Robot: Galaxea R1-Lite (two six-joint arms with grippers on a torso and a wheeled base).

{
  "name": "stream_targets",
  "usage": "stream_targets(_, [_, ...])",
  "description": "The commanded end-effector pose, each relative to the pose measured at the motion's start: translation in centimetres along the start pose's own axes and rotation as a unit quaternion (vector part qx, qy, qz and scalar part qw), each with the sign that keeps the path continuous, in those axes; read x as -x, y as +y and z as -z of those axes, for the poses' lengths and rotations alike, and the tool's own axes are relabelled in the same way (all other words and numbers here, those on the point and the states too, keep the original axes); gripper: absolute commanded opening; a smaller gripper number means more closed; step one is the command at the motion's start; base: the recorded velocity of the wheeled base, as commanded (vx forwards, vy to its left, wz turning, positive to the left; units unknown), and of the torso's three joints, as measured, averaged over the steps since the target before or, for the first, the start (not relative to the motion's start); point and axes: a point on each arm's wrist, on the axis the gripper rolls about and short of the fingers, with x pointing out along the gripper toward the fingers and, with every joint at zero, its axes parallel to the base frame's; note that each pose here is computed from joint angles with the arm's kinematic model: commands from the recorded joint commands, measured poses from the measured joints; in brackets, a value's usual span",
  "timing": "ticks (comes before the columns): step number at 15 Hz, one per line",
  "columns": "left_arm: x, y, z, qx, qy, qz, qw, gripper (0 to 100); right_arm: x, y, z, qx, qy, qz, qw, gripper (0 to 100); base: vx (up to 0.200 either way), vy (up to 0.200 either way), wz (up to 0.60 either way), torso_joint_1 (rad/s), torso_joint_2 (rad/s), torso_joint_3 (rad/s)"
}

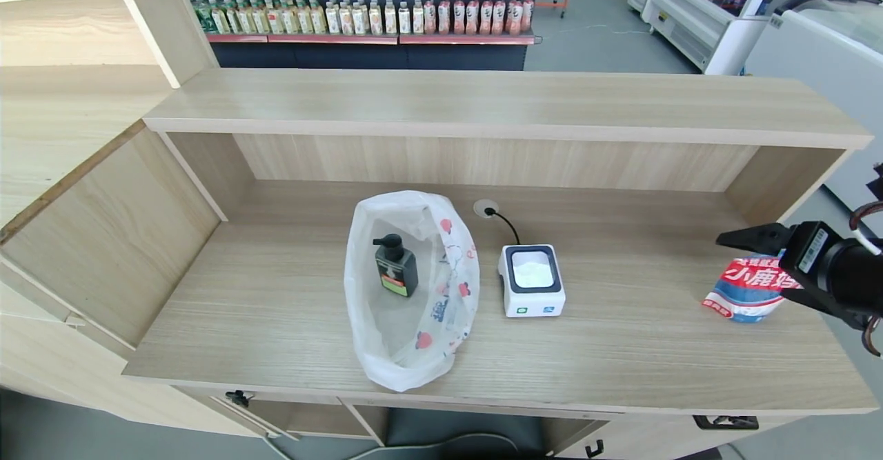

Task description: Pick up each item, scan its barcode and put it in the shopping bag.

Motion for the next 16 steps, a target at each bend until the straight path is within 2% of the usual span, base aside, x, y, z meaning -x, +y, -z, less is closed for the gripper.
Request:
stream_targets(1, [0.0,0.0,0.0,0.0,0.0,0.0,1.0,100,0.4,-0.2,-0.6,-0.011,-0.014,0.002,1.0,100,0.0,-0.2,0.0,0.002,0.0,0.007])
stream_targets(7, [0.0,0.0,0.0,0.0,0.0,0.0,1.0,100,0.4,-0.8,-1.6,-0.05,-0.024,0.006,0.998,100,0.0,-0.2,0.0,0.004,0.0,0.002])
stream_targets(11, [0.0,0.0,0.0,0.0,0.0,0.0,1.0,100,0.6,-0.7,-1.6,-0.054,-0.022,-0.004,0.998,100,0.0,-0.2,0.0,0.004,0.0,0.0])
stream_targets(16, [0.0,0.0,0.0,0.0,0.0,0.0,1.0,100,0.4,-0.7,-1.4,-0.111,-0.001,0.004,0.994,100,0.0,-0.2,0.0,0.0,0.0,0.002])
